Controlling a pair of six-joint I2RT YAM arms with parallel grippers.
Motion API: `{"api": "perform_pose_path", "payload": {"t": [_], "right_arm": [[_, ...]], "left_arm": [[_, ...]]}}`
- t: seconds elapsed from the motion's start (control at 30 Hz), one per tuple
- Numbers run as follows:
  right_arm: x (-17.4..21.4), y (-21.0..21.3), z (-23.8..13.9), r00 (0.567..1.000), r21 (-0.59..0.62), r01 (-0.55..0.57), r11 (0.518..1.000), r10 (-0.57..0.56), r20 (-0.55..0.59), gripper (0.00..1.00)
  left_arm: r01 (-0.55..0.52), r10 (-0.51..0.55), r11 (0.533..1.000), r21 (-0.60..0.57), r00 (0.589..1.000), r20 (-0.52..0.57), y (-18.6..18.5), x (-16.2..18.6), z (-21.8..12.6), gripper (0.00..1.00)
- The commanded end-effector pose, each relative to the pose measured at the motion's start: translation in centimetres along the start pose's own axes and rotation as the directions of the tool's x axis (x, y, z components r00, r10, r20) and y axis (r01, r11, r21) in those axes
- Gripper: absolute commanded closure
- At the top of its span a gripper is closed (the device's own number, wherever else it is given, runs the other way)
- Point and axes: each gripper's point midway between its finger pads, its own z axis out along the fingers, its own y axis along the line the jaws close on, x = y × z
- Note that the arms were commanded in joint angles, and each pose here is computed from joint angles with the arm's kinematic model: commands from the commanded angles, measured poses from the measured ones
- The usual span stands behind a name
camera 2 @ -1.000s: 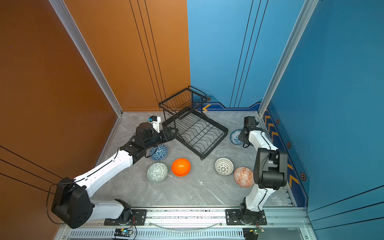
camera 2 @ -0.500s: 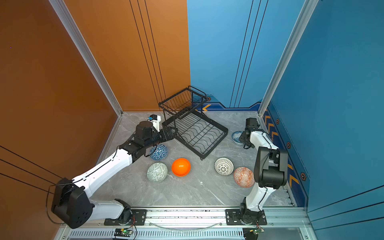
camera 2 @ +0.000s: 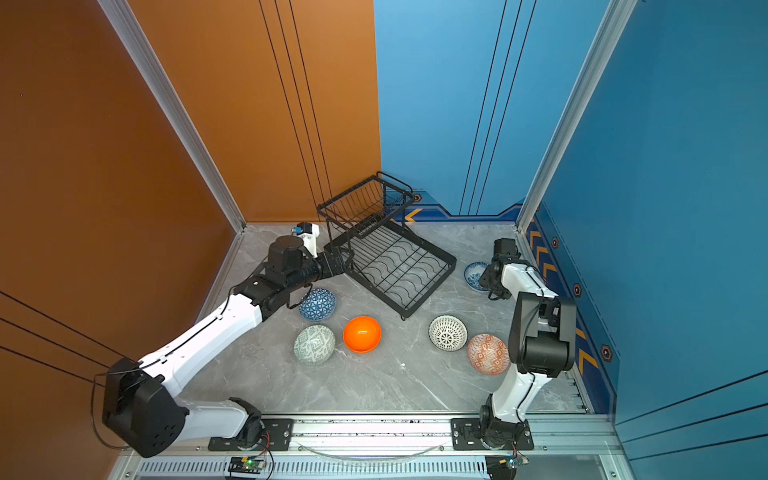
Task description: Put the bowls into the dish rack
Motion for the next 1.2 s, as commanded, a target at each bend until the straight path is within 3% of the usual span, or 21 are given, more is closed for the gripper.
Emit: {"api": "perform_pose_path", "payload": {"t": [0.0,0.1,0.17,0.2,0.4,0.6,0.73,0.9,1.17], "right_arm": [[-0.9,0.1,-2.0,0.999,-0.026,-0.02,0.999,0.021,0.048,0.41],[-1.9,0.6,-4.1,0.995,-0.056,-0.021,0.998,0.027,0.096,0.22],[-2.5,1.2,-5.7,0.991,-0.078,-0.015,0.997,0.026,0.133,0.02],[-2.8,1.7,-6.6,0.988,-0.09,-0.01,0.996,0.023,0.152,0.0],[-4.1,10.1,-12.7,0.963,-0.323,0.083,0.943,0.007,0.269,0.0],[-4.1,21.8,-16.3,0.964,-0.625,0.106,0.773,0.075,0.256,0.0],[-3.6,27.5,-16.6,0.974,-0.688,0.105,0.718,0.065,0.216,0.0],[-2.6,33.8,-16.7,0.986,-0.799,0.05,0.599,0.099,0.135,0.0],[-2.8,38.2,-16.8,0.989,-0.875,-0.012,0.485,0.134,0.061,0.0]], "left_arm": [[-0.038,0.039,0.999,-0.024,0.998,0.052,-0.4,-2.1,-1.3,0.02],[-0.041,0.044,0.998,-0.043,0.996,0.074,-0.1,-3.3,-1.7,0.02],[-0.039,0.043,0.998,-0.05,0.995,0.087,0.1,-4.1,-1.8,0.02],[-0.039,0.044,0.998,-0.054,0.994,0.097,0.2,-4.6,-1.9,0.02],[-0.003,0.014,0.997,-0.081,0.99,0.141,1.5,-7.6,-1.4,0.02],[0.015,-0.002,0.997,-0.081,0.987,0.163,1.9,-10.3,0.0,0.02],[0.03,-0.017,0.997,-0.076,0.987,0.16,2.3,-11.5,1.1,0.02],[0.029,-0.015,0.996,-0.087,0.987,0.159,2.8,-11.9,2.0,0.02],[0.024,-0.012,0.996,-0.086,0.991,0.132,3.2,-11.9,4.1,0.02]]}}
